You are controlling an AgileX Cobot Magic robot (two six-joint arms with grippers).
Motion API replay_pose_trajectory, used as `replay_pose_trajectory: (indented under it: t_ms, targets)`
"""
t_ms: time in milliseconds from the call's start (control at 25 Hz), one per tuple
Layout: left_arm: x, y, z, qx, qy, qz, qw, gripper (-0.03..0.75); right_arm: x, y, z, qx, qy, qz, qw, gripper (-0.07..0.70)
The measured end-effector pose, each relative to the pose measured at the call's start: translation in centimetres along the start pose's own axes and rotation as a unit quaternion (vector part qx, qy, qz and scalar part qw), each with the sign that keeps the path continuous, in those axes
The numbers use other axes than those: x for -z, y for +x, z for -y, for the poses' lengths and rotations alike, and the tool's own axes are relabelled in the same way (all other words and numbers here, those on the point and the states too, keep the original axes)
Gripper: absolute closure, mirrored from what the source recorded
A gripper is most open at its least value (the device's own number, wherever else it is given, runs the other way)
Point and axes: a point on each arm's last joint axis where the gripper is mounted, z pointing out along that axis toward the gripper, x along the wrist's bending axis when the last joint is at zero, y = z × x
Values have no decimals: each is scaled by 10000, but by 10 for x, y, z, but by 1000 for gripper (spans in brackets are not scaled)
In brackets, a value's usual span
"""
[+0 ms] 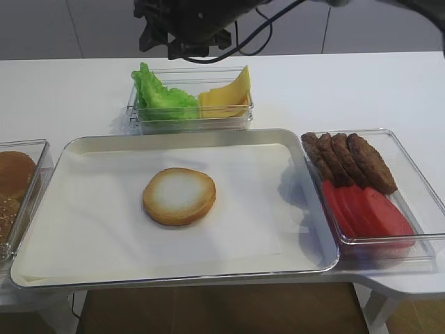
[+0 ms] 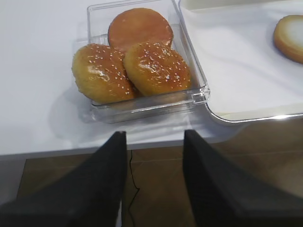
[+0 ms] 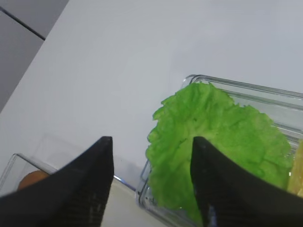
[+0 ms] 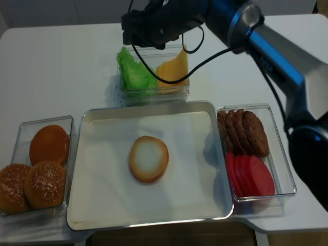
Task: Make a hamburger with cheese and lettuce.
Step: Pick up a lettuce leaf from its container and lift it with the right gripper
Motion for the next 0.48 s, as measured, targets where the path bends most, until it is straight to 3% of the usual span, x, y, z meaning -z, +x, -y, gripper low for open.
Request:
replay_pose_trajectory:
  t_ms: [480]
  targets:
    - [0,0,0,0,10,0,10000,419,-40,-10,15,-237,-169,-40,9996,232]
